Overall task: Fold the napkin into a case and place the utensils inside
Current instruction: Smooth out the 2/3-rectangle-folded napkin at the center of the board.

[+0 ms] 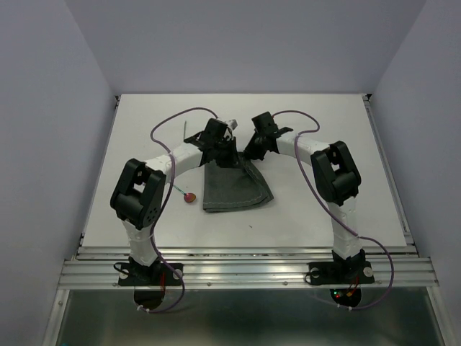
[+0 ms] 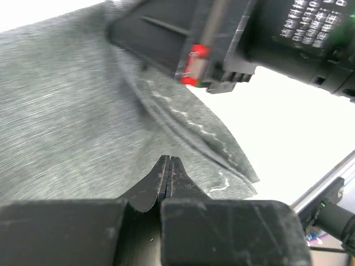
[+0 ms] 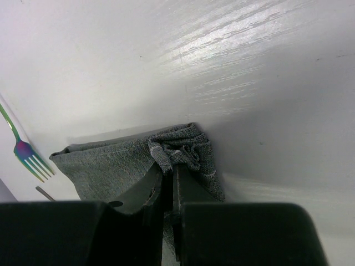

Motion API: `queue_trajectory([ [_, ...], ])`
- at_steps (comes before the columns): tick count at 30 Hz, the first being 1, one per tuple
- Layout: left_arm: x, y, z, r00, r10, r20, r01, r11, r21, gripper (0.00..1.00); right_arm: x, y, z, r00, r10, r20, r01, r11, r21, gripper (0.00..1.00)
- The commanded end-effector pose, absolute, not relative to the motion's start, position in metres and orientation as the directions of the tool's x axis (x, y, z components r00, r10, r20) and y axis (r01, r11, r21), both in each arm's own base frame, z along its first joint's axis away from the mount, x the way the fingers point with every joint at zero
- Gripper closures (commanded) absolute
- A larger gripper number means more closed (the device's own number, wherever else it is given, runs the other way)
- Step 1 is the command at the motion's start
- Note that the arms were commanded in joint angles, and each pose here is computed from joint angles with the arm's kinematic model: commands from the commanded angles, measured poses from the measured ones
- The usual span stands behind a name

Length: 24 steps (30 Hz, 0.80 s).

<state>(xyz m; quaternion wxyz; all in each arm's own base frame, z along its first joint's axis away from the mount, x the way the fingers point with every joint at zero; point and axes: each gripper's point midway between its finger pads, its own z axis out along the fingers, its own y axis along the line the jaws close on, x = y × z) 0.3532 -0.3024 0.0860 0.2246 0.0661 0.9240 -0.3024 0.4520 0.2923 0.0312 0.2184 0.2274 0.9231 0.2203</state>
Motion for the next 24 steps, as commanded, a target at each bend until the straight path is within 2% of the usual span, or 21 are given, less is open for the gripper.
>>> queue_trajectory([
  [1, 0.356, -0.267, 0.063, -0.901, -0.04, -0.433, 0.187, 0.863, -0.469, 1.0, 0.416, 0.259, -0.038, -0.84, 0.464, -0.28, 0.392, 0.877, 0.278, 0.99],
  [9, 0.339, -0.252, -0.002, -0.944, -0.06, -0.324, 0.091, 0.898, -0.43, 1.0, 0.428, 0.253, -0.014, -0.824, 0.451, -0.344, 0.375, 0.888, 0.265, 0.99],
  [24, 0.335, -0.256, -0.015, -0.952, -0.06, -0.3, 0.081, 0.896, -0.436, 1.0, 0.441, 0.266, 0.042, -0.78, 0.446, -0.438, 0.334, 0.89, 0.311, 0.99],
])
